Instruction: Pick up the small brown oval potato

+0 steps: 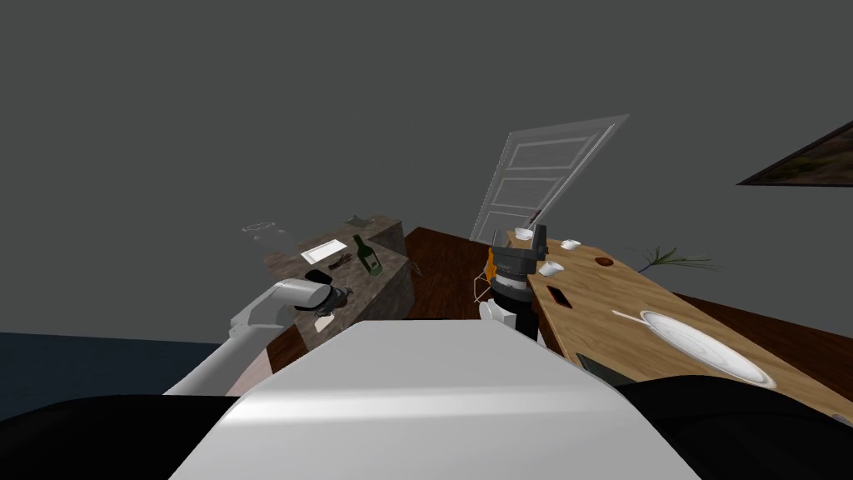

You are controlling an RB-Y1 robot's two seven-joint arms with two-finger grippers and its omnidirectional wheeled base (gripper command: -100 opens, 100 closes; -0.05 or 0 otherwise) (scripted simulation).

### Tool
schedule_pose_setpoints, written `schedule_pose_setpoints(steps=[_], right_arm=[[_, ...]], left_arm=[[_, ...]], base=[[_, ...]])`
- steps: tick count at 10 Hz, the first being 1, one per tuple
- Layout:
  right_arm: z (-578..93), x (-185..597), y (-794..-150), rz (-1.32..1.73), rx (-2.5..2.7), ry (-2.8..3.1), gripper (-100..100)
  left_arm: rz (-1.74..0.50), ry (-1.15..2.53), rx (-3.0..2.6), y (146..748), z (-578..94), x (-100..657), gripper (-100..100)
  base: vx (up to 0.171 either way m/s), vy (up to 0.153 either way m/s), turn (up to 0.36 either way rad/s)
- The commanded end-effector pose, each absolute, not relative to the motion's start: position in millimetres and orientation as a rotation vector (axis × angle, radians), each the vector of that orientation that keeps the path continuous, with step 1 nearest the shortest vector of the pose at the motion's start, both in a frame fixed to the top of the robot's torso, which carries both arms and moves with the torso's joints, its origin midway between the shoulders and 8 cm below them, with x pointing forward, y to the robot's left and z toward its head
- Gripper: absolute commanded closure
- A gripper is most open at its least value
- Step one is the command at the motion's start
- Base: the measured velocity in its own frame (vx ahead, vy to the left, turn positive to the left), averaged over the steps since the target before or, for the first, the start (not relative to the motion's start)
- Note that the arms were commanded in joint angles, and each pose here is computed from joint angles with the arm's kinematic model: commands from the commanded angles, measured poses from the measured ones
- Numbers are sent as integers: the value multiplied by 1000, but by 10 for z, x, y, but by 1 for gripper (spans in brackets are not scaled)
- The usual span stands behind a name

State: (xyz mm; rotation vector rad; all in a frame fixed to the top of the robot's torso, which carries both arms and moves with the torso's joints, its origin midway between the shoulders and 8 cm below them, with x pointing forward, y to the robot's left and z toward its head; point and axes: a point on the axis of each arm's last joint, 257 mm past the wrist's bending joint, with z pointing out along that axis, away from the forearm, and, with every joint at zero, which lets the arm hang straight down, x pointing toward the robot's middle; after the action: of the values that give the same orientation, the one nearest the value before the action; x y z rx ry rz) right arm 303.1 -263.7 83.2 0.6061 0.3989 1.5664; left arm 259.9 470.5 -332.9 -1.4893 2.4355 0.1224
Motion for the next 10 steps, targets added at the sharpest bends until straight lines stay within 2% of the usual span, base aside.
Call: schedule_pose_setpoints(steps=[1,5,6,7,9,10], right_arm=[[832,3031,-2637,1566,606,399,0],[832,3031,-2637,1566,606,399,0],[832,3031,-2637,1566,606,399,0],[832,3031,-2637,1566,606,399,0],[832,3031,-2637,1566,606,399,0],[833,3031,-2637,1566,606,399,0]], left_arm=[[122,2435,-1489,4705,-3329,2599,100],[124,2436,-1489,4707,-3329,2597,100],[123,2436,-1489,4707,-3329,2597,0],[121,2444,-1479,4670,-3227,2590,100],[119,2445,-1476,4661,-3217,2591,100],[120,2445,-1477,4659,-3209,2588,0]], base=[[0,0,0],[0,0,0],[0,0,0],[15,-5,78],[17,-7,39],[0,0,0]])
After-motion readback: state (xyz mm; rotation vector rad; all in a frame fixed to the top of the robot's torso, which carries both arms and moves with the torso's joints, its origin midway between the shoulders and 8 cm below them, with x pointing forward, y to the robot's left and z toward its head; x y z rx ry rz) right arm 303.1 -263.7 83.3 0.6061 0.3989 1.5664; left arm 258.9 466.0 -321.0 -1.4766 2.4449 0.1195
